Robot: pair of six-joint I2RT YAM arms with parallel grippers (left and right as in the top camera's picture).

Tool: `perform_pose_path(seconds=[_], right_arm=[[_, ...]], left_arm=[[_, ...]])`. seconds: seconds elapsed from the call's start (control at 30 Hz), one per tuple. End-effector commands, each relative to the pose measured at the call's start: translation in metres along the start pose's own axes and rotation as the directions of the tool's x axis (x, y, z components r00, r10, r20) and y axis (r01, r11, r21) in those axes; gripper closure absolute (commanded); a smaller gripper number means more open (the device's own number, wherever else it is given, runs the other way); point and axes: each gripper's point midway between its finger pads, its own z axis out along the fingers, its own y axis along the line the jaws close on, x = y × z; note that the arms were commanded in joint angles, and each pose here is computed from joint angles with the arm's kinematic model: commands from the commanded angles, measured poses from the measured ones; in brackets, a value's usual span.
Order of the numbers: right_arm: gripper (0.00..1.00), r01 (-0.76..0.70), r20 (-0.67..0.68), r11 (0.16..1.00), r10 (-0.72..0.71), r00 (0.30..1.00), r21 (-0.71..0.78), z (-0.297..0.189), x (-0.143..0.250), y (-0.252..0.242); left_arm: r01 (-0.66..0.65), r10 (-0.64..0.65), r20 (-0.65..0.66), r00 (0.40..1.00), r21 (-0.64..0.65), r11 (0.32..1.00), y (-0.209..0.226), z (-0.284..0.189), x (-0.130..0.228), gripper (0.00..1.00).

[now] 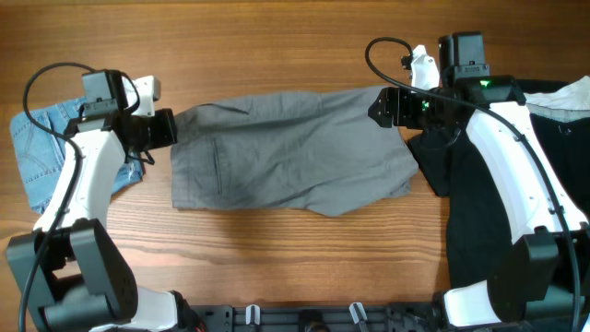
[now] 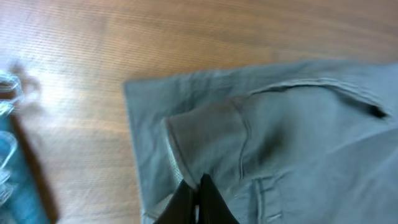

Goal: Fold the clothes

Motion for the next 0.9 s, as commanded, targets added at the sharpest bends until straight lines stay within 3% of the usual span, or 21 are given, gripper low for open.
perform_pose_path(seconds=[0.0, 0.13, 0.2, 0.43, 0.87], right_arm=[[0.21, 0.018, 0.003, 1.0, -0.018, 1.0, 0.01, 0.0, -0.002, -0.002], [0.21, 0.018, 0.004, 1.0, -0.018, 1.0, 0.01, 0.0, -0.002, -0.002], [0.21, 0.016, 0.0, 1.0, -0.016, 1.0, 0.011, 0.0, -0.001, -0.002], [0.21, -0.073, -0.097, 0.993, 0.082, 0.992, 0.09, -0.003, 0.026, -0.015], [0.16, -0.11, -0.119, 0.979, 0.131, 0.984, 0.17, -0.025, 0.044, -0.02]], left_arm=[[0.011, -0.013, -0.008, 1.0, -0.161, 0.987, 0.031, 0.006, 0.0, 0.89], [0.008, -0.004, 0.02, 1.0, -0.173, 0.985, 0.034, 0.009, -0.008, 0.81], [0.024, -0.021, 0.018, 1.0, -0.172, 0.985, 0.034, 0.009, -0.006, 0.69], [0.039, -0.057, -0.102, 0.993, -0.175, 0.984, 0.031, 0.0, 0.026, 0.79], [0.027, -0.029, -0.015, 0.999, -0.124, 0.992, 0.016, -0.022, 0.01, 0.63]])
